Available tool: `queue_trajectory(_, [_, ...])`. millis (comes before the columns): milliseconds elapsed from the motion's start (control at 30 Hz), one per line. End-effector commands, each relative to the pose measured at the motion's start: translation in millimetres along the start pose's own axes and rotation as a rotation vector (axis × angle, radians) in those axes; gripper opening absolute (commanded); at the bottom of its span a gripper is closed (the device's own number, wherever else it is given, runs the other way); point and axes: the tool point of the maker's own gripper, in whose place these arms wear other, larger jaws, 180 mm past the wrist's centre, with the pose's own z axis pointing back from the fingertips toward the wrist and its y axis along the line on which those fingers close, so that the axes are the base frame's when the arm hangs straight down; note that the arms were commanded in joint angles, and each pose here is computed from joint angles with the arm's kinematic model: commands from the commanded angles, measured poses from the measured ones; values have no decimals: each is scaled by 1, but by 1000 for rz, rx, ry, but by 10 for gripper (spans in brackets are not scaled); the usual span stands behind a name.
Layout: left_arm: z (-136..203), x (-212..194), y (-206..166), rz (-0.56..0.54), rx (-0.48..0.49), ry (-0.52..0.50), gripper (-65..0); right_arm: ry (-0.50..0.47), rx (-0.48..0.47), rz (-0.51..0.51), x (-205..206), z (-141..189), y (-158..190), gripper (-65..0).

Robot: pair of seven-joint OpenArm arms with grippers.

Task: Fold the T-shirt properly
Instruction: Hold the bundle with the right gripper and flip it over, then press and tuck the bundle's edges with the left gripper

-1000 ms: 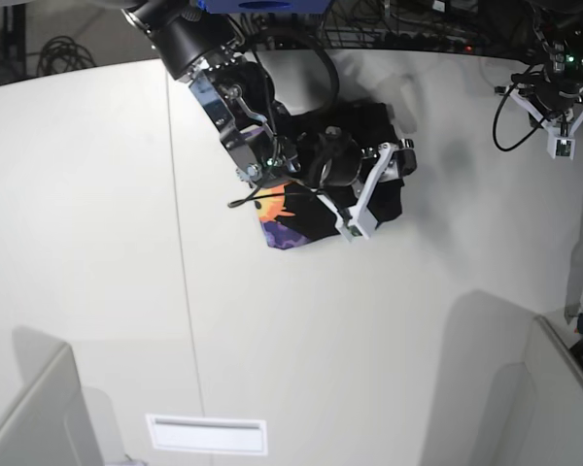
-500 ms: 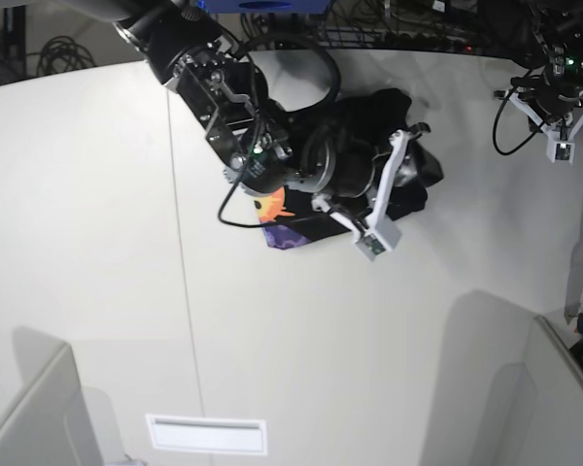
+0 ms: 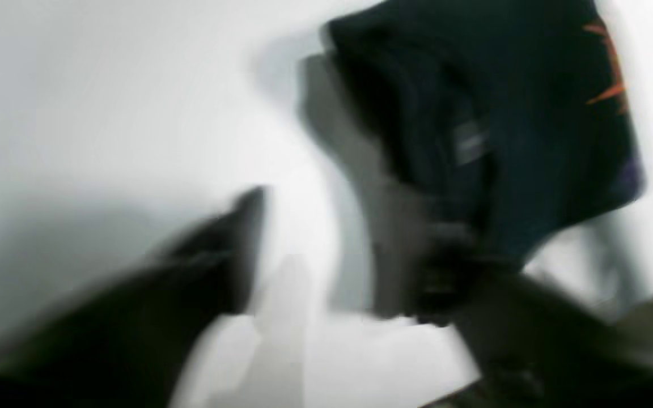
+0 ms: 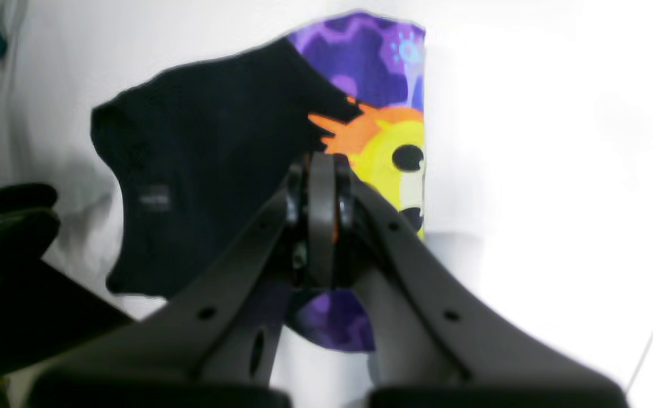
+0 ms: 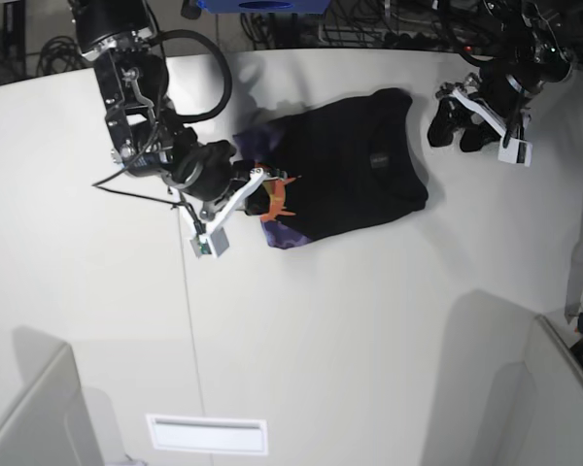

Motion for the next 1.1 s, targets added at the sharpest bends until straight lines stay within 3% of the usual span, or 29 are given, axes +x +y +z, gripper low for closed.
queue_trajectory(0, [-3,9,-8,0,-43,-36,-165,-29,16,13,7,4,3,-650])
queue_trajectory(100, [-25,7,-22,10,-109,-12,-100,-15,11,10,1,5,1,-650])
queue_trajectory(567, [-98,-23,-55,176,-268,94,-105,25,-34,29,-15,11,-19,-650])
queue_trajectory(633, [-103,-29,-54,224,-247,120,-165,29,-35,26,-17,11,-19,-650])
queue_trajectory(833, [-110,-37,-52,313,-195,173,-650,9,-52,4,-17,13,-26,-650])
queue_trajectory(967, [-116,-23,-47,227,-181,223,-650,-86,-114,-72,-8,26,-53,-650])
queue_trajectory(1067, [-125,-10,-50,79,-167,310,-650,-132,-176,-125,-7,39,-78,-650])
